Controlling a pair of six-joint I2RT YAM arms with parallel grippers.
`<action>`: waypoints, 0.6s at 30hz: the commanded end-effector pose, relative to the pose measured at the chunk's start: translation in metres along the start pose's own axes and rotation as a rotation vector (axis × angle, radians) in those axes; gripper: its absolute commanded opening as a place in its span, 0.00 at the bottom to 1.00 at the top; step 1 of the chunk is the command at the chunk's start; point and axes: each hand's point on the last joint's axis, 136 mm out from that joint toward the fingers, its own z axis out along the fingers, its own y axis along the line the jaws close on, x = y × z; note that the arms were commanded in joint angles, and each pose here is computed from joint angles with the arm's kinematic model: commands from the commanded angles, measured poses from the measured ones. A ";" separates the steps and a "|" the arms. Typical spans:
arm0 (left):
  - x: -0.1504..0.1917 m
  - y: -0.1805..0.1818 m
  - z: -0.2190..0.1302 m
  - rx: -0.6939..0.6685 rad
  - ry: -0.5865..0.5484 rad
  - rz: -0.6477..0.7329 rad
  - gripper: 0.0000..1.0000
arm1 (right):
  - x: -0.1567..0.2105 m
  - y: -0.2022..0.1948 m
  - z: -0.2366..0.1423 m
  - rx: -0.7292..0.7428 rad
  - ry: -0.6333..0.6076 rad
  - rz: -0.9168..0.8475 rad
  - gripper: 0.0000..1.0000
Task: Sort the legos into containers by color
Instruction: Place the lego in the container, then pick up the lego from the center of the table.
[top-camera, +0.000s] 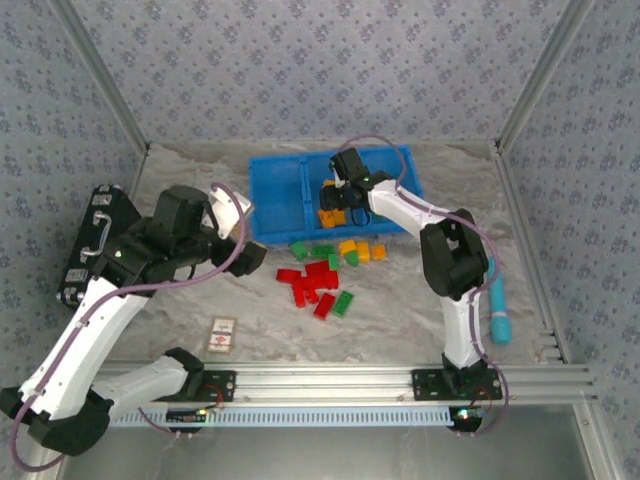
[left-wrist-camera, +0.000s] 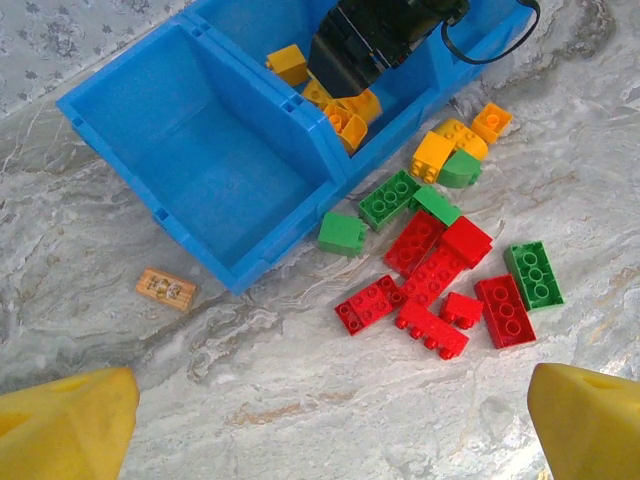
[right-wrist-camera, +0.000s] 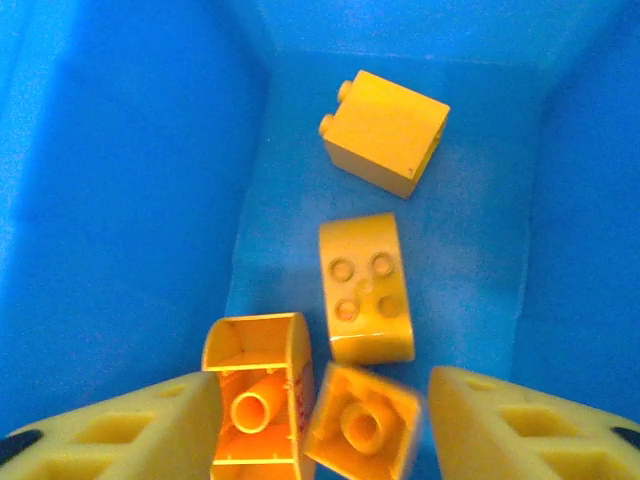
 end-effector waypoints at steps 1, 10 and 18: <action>0.003 0.002 -0.001 -0.009 0.000 -0.013 1.00 | -0.012 0.007 -0.035 -0.010 -0.048 -0.053 0.65; 0.000 0.003 0.005 -0.003 0.000 0.012 1.00 | 0.085 -0.014 -0.102 0.083 0.000 -0.089 0.62; -0.004 -0.001 0.008 0.025 -0.008 0.013 1.00 | 0.143 -0.061 -0.098 0.162 0.088 -0.016 0.59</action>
